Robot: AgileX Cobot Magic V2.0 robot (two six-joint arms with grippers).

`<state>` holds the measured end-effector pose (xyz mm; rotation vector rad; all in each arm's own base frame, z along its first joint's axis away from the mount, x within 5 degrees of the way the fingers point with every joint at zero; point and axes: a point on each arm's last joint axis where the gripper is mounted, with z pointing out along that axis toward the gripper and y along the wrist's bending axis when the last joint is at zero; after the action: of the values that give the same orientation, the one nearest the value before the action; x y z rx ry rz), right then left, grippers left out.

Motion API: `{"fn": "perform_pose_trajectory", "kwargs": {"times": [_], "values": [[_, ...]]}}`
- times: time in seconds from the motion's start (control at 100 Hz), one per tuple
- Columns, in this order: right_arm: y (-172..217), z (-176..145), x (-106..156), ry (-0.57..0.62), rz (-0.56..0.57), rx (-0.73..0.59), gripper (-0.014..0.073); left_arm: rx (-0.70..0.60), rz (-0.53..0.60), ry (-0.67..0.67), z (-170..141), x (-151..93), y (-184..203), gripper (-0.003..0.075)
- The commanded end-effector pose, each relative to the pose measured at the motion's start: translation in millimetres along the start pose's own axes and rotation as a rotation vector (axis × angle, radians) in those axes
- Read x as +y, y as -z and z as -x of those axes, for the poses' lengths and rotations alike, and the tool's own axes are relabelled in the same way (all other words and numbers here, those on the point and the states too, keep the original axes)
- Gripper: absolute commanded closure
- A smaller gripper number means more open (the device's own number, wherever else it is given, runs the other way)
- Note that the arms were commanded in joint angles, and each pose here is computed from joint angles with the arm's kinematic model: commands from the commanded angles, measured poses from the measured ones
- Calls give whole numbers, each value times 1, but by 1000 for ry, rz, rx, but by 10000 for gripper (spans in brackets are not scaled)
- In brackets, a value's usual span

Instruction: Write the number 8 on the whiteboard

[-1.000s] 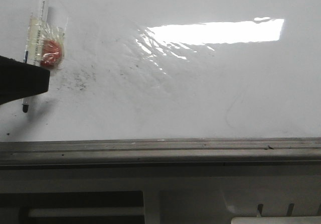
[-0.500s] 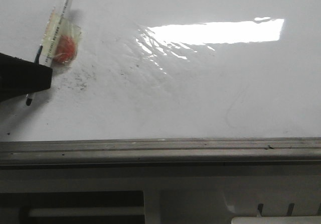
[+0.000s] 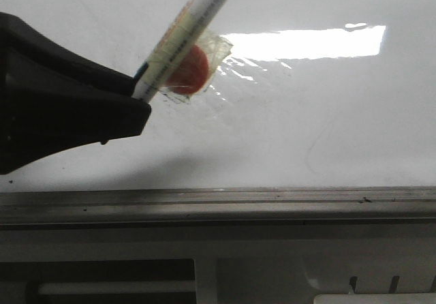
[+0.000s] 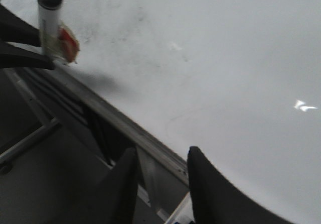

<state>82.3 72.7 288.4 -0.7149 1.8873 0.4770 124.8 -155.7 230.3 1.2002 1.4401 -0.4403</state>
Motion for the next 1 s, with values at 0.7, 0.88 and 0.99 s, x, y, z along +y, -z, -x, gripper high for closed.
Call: {"fn": "perform_pose_trajectory", "kwargs": {"times": [0.7, 0.88, 0.99], "values": [[-74, 69, 55, 60, 246, -80, 375, -133, -53, -72, 23, -6, -1, 741], [-76, 70, 55, 24, 250, -79, 434, -132, -57, -81, 23, -6, -1, 741], [-77, 68, 55, 26, 252, -65, 600, -132, -57, -81, 23, -6, -1, 739]]}}
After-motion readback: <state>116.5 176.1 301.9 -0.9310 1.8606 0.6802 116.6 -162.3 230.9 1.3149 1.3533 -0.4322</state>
